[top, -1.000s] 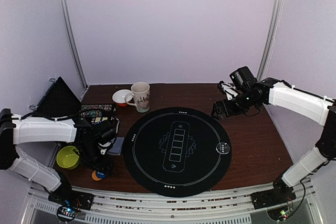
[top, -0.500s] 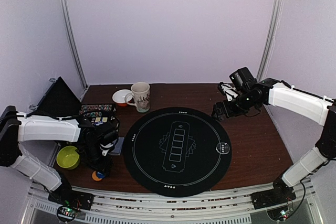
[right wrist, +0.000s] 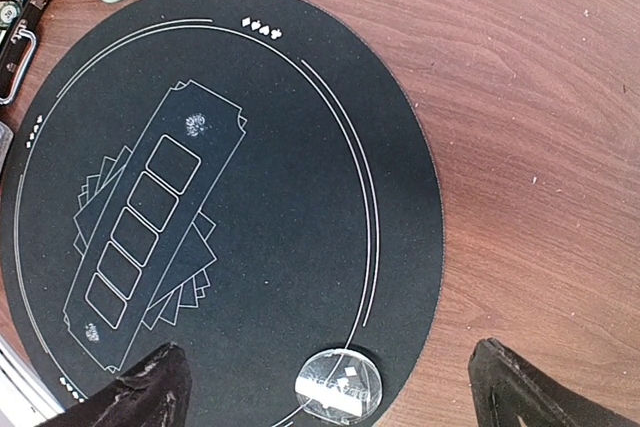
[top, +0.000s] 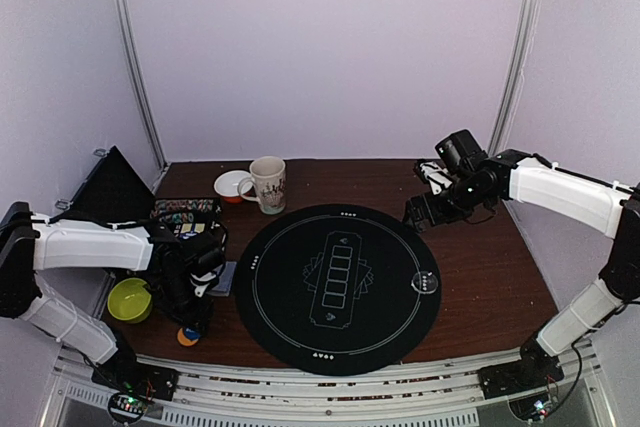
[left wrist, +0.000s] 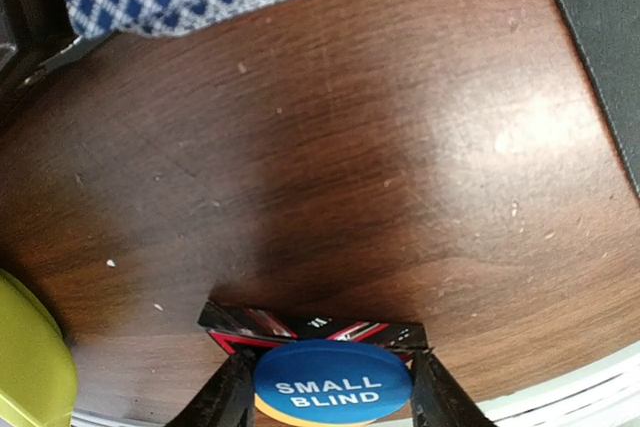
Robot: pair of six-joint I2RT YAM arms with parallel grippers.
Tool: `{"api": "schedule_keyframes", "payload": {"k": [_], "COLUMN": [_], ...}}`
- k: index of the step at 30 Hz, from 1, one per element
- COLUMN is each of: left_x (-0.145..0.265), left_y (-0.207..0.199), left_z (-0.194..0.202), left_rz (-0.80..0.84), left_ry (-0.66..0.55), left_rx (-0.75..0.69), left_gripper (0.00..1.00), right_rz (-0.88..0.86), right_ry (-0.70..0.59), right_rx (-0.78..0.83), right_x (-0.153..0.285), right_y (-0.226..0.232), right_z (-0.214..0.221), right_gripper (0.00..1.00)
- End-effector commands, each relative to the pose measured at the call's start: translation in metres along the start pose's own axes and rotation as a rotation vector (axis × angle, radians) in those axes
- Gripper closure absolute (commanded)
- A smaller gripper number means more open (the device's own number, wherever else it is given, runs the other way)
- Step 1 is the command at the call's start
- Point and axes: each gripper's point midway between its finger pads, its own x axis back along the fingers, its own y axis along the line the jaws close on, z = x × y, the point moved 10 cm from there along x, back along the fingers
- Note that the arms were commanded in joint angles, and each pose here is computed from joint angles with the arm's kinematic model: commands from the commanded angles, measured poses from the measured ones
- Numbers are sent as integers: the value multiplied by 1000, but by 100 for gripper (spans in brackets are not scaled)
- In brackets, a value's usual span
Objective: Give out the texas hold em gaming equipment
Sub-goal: Pick up the small blind button from the center of the board, then place the small blind button in the small blind area.
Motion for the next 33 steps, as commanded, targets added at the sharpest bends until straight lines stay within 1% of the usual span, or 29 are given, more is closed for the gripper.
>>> {"api": "schedule_keyframes", "payload": {"k": [1, 3, 11, 14, 17, 20, 23, 27, 33], "left_x": [11, 14, 31, 49, 73, 99, 116, 121, 129], "left_y": [-3, -3, -3, -5, -11, -27, -53, -89, -122], "left_z": [-9, -11, -14, -23, -33, -42, -46, -50, -51], "left_rz": [22, 18, 15, 8, -30, -35, -39, -12, 31], "left_ry": [-57, -60, -83, -127, -198, -273, -301, -287, -298], "left_rx": [-6, -8, -14, -33, -93, -193, -309, -415, -508], "left_gripper": [53, 54, 56, 59, 59, 59, 59, 59, 59], "right_rz": [19, 20, 20, -8, -38, -60, -67, -59, -56], "right_ry": [29, 30, 36, 22, 4, 3, 10, 8, 30], "right_rx": [10, 10, 8, 8, 6, 3, -2, -13, -29], "right_x": [-2, -2, -2, 3, 9, 12, 14, 16, 14], "right_y": [-1, -1, 0, 2, 5, 7, 7, 7, 3], "right_z": [3, 3, 2, -2, -6, -8, -9, -8, -3], "right_gripper": [0, 0, 0, 0, 0, 0, 0, 0, 0]}}
